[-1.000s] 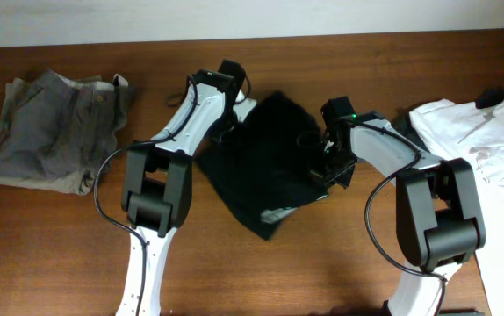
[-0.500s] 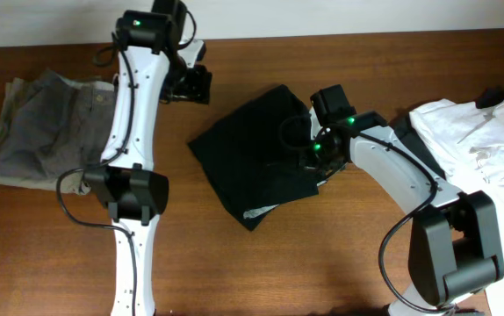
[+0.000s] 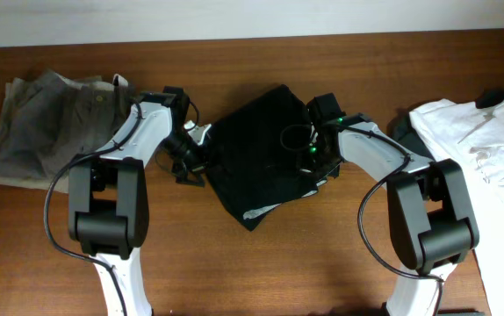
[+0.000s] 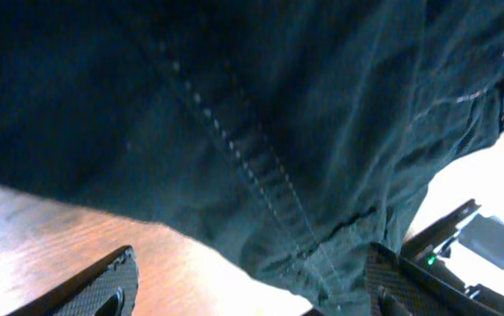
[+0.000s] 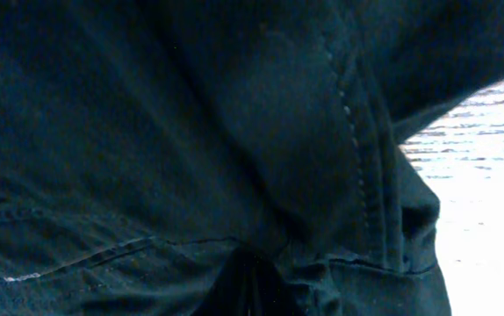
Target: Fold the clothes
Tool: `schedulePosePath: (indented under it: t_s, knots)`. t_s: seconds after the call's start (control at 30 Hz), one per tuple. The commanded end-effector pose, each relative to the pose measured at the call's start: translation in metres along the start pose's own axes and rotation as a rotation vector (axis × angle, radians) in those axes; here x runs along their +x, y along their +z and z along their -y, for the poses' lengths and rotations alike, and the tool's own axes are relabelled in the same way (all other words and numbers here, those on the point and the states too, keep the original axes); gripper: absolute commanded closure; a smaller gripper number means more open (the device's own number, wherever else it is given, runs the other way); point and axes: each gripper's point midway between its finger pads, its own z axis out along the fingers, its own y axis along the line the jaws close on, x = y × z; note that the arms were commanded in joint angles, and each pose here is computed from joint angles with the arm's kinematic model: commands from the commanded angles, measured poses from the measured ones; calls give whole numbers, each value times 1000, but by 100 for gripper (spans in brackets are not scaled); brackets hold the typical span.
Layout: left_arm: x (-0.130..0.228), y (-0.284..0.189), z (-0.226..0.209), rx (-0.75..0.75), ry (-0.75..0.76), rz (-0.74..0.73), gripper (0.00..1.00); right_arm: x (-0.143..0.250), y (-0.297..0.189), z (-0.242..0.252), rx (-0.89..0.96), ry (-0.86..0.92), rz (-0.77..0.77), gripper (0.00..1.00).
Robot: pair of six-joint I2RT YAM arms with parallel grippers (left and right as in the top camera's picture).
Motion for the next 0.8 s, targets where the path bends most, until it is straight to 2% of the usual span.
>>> schedulePosePath:
  t_s: [0.0, 0.1, 0.2, 0.23, 0.3, 0.33, 0.4, 0.43, 0.47, 0.53, 0.63, 0.67, 0.73, 0.77]
  knots:
    - [-4, 13, -9, -2, -97, 27, 17, -1, 4, -1, -10, 20, -9, 96]
    - [0, 33, -15, 28, -174, 30, 16, -1, 4, -1, -10, 18, -8, 96]
    - [-3, 58, 18, 229, -176, 43, 17, -2, 4, -2, -12, 17, -5, 96]
    - [-3, 65, 24, 246, -173, 45, 17, -2, 4, -2, -12, 17, -5, 96]
    - [-1, 76, 32, 247, -177, 43, 28, -1, 4, -2, -11, 17, -7, 96]
    - [0, 79, 34, 246, -167, 42, 41, -1, 4, -1, -11, 17, -9, 96]
    - [1, 80, 35, 244, -162, 41, 80, 0, 4, -2, -12, 18, -13, 96]
    - [-1, 79, 33, 239, -162, 48, 93, 0, 4, -1, -11, 19, -15, 96]
    - [-3, 79, 29, 222, -163, 62, 100, 2, 4, 0, -7, 20, -21, 96]
    - [-11, 73, 30, 220, -89, 100, 100, 5, -9, 4, 1, 3, -33, 96]
    - [-31, 35, 43, 219, 55, 219, 100, 3, -56, -2, -16, -75, 11, 96]
    - [-49, -8, 55, 212, 133, 340, 99, 2, -92, -9, -34, -112, 64, 96]
    - [-81, -105, 75, 218, 224, 588, 100, 4, -128, -19, -67, -146, 140, 96]
    - [-91, -139, 79, 213, 246, 670, 100, 5, -141, -22, -80, -156, 172, 96]
